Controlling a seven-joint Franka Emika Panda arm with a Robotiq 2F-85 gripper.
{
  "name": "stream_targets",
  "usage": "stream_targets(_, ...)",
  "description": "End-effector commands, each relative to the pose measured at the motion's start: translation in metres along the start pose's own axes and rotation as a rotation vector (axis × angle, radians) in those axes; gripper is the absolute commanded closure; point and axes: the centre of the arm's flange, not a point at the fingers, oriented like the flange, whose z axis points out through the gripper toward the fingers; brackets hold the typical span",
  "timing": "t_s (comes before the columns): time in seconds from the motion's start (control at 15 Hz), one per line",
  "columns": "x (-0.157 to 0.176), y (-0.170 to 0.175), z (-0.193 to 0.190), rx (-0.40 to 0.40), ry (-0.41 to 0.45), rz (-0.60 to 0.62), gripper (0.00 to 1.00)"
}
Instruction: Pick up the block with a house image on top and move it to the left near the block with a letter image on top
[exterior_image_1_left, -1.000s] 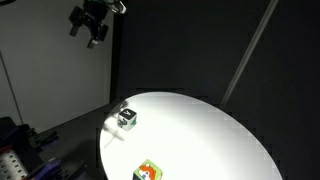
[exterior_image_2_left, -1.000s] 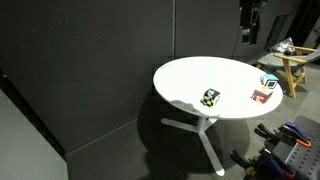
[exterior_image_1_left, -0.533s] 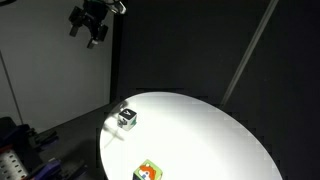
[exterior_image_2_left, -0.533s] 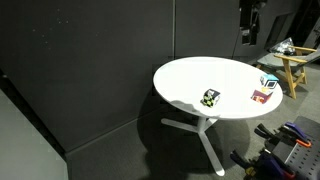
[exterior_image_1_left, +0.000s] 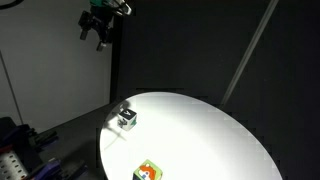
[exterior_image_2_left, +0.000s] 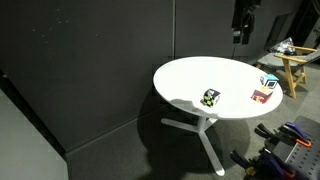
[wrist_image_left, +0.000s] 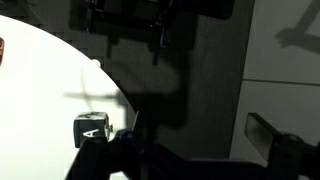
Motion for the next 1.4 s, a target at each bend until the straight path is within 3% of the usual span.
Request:
stream_targets(0.0,0.011,0.014,-0.008,-0.049,0.073,0.060,0.00)
stream_targets(0.53,0.031,0.082,-0.017,-0.149,0.209,0.293,0.00)
stream_targets(0.8,0.028,0.121,-0.020,-0.157,0.263,0.415,0.00)
stream_targets(1.33,0.028,0.198,-0.009,-0.150,0.321,0.512,0.00)
